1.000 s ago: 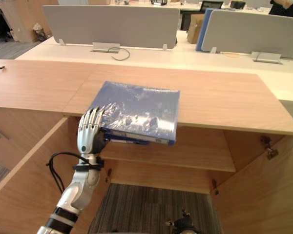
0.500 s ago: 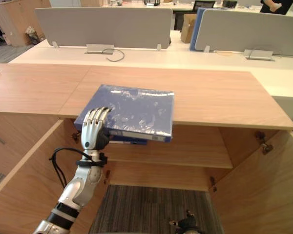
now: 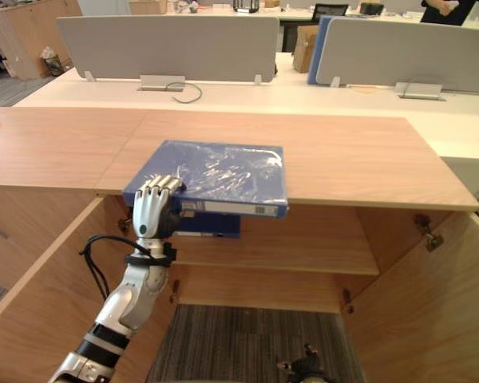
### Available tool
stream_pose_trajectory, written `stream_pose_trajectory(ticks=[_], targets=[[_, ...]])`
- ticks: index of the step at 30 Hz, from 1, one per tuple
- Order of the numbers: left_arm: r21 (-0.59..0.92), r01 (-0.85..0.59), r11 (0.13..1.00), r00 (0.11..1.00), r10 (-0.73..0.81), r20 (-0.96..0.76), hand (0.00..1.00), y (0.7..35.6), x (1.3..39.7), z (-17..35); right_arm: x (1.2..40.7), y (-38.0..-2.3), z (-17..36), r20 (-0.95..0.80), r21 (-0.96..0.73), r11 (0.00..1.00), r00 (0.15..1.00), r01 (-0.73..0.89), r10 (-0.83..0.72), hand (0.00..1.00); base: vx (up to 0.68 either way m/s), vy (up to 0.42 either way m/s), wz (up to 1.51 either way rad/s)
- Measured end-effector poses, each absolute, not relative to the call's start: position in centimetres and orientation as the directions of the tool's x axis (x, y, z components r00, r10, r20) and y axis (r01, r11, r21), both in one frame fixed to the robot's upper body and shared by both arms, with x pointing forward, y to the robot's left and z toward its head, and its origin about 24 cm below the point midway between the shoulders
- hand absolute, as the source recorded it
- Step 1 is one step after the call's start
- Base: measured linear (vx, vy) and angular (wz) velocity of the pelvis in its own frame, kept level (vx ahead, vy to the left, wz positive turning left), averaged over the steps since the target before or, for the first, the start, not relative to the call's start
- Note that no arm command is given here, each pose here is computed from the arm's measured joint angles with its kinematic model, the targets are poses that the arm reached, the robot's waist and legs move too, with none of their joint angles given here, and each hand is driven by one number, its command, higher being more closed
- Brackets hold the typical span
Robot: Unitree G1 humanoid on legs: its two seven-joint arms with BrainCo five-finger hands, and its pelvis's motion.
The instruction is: Walk over to the cabinet, pick up the folder, carry it to the office cabinet, place the folder inside the office cabinet, then close the office cabinet door
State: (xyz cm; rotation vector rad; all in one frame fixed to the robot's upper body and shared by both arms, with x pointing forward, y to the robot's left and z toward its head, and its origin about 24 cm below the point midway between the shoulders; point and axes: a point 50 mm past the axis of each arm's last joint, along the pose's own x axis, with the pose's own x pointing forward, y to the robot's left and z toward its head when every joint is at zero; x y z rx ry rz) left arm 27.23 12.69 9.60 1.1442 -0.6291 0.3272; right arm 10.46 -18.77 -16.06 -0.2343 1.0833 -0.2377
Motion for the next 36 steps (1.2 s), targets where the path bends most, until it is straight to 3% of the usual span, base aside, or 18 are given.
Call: stream_pose_trajectory(ticks=[4, 7, 10, 12, 13, 14, 17, 20, 24, 28, 36], targets=[[0.732, -0.55, 0.402, 0.778, -0.072, 0.624, 1.0, 12.6, 27.2, 9.9, 10.4, -18.8, -16.1, -0.842, -0.303, 0.949, 0.444, 0.08, -0.307, 0.0, 0.0, 0.0, 0.0], [0.682, -0.564, 0.466, 0.744, -0.073, 0.665, 1.0, 11.7, 26.5, 11.3, 9.8, -19.1, -16.2, -0.848, -0.299, 0.947, 0.423, 0.116, -0.32, 0.0, 0.0, 0.0, -0.03], [0.549, -0.532, 0.645, 0.702, -0.026, 0.712, 1.0, 9.7, 24.6, 13.5, 10.9, -18.5, -16.0, -0.848, -0.251, 0.941, 0.418, 0.225, -0.326, 0.0, -0.02, 0.021, -0.26], [0.43, -0.406, 0.807, 0.705, -0.023, 0.709, 1.0, 7.9, 23.4, 14.3, 12.8, -17.5, -15.4, -0.828, -0.207, 0.923, 0.444, 0.324, -0.342, 0.0, -0.04, 0.04, -0.03], [0.389, -0.375, 0.842, 0.71, -0.009, 0.704, 1.0, 7.9, 22.9, 14.5, 13.4, -17.3, -15.1, -0.82, -0.18, 0.919, 0.463, 0.351, -0.337, 0.0, -0.05, 0.036, 0.01], [0.304, -0.314, 0.9, 0.723, 0.019, 0.691, 1.0, 8.4, 21.9, 14.8, 14.6, -17.1, -14.3, -0.786, -0.133, 0.911, 0.518, 0.39, -0.336, 0.0, -0.04, 0.026, 0.0], [0.08, -0.257, 0.963, 0.738, 0.142, 0.66, 1.0, 11.7, 20.3, 15.6, 16.9, -18.8, -11.4, -0.664, -0.009, 0.862, 0.641, 0.507, -0.384, 0.0, -0.06, 0.028, -0.04], [-0.245, -0.214, 0.946, 0.757, 0.319, 0.57, 1.0, 16.9, 19.6, 15.6, 17.3, -20.4, -9.1, -0.577, 0.245, 0.739, 0.707, 0.627, -0.409, 0.0, -0.09, 0.028, -0.02], [-0.577, -0.141, 0.804, 0.751, 0.467, 0.467, 1.0, 20.7, 17.5, 14.6, 15.8, -21.1, -7.3, -0.491, 0.514, 0.568, 0.763, 0.643, -0.42, 0.0, -0.05, 0.028, -0.01], [-0.603, -0.172, 0.779, 0.755, 0.498, 0.427, 1.0, 20.8, 16.5, 13.9, 15.9, -21.1, -4.8, -0.393, 0.596, 0.529, 0.794, 0.604, -0.465, 0.0, -0.02, 0.015, -0.04], [-0.593, -0.255, 0.764, 0.785, 0.521, 0.334, 1.0, 20.5, 15.5, 12.4, 17.4, -21.9, 4.6, 0.017, 0.624, 0.674, 0.855, 0.396, -0.518, 0.0, 0.01, 0.001, -0.08]])
